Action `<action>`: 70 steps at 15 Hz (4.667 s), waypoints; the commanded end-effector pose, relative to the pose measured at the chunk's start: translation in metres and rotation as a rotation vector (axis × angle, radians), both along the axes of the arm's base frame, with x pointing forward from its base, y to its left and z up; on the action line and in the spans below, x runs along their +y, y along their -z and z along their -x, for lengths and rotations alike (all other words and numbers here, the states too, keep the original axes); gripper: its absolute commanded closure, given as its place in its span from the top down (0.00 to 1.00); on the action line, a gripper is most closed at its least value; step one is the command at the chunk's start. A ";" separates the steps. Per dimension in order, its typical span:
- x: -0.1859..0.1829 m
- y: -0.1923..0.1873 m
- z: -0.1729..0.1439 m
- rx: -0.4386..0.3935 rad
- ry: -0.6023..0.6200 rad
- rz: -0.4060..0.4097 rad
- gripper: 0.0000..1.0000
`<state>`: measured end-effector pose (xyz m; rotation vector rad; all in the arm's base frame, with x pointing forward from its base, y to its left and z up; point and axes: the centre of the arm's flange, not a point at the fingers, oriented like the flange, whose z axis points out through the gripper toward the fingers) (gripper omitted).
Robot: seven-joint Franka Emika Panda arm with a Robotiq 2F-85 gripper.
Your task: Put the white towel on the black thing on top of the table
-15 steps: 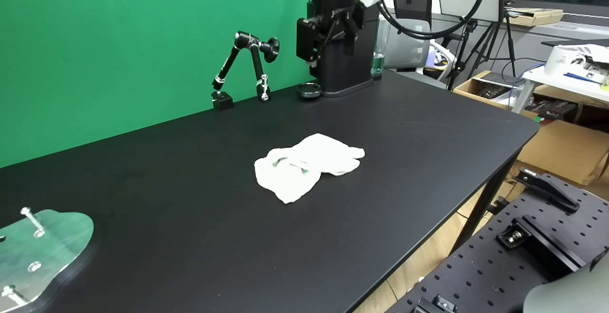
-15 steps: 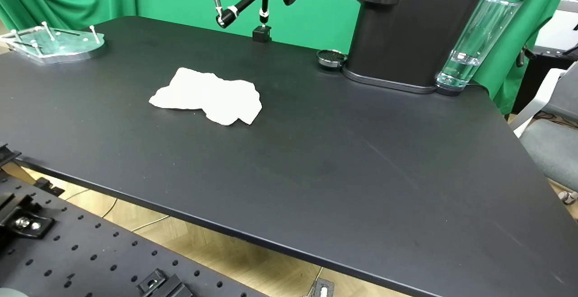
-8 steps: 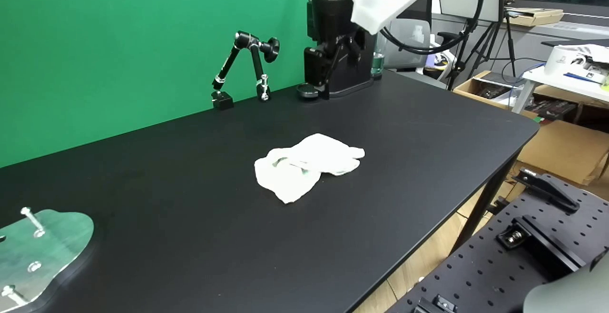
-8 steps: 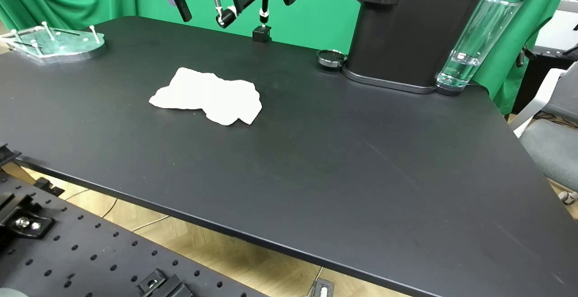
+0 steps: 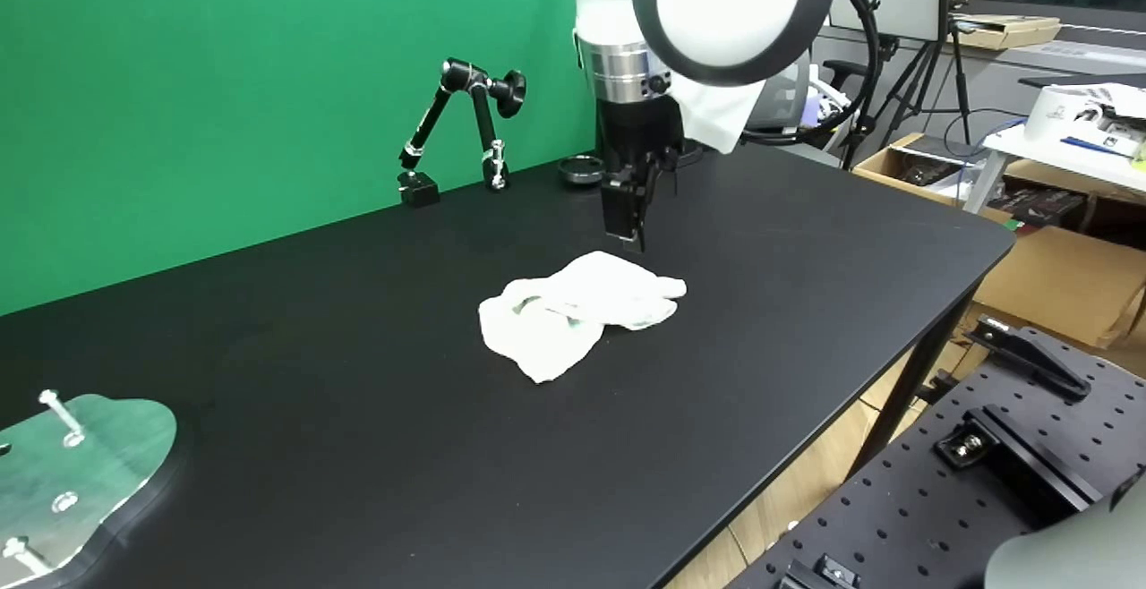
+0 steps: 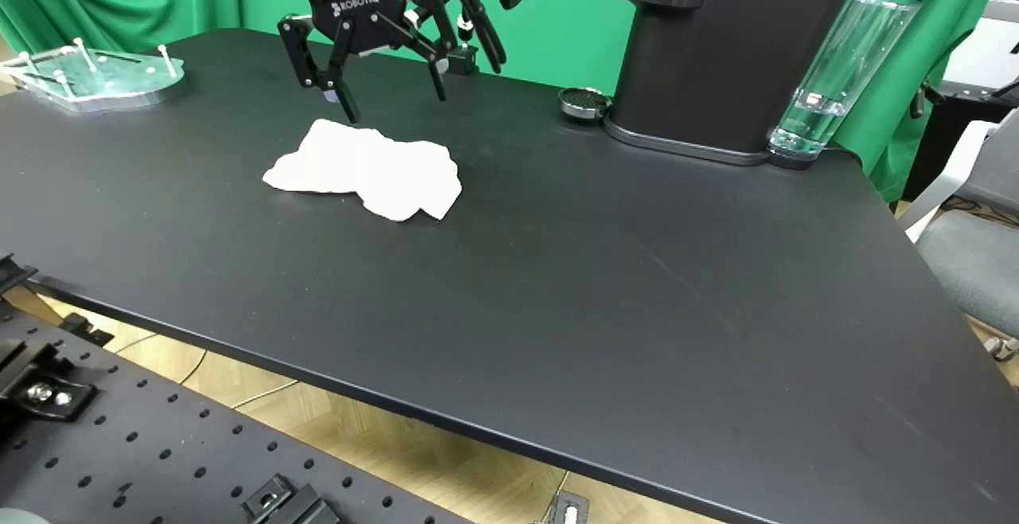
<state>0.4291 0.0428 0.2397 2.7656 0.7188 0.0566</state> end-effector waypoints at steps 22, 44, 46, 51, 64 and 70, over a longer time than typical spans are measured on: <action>0.033 0.071 -0.026 0.031 0.060 -0.180 1.00; 0.035 0.052 -0.046 0.058 0.179 -0.154 0.00; 0.036 0.036 -0.050 0.079 0.217 -0.132 0.00; 0.044 -0.014 -0.060 0.072 0.267 -0.096 0.00; 0.103 -0.189 -0.134 0.038 0.274 -0.011 0.00; 0.110 -0.211 -0.176 0.001 0.320 -0.013 0.00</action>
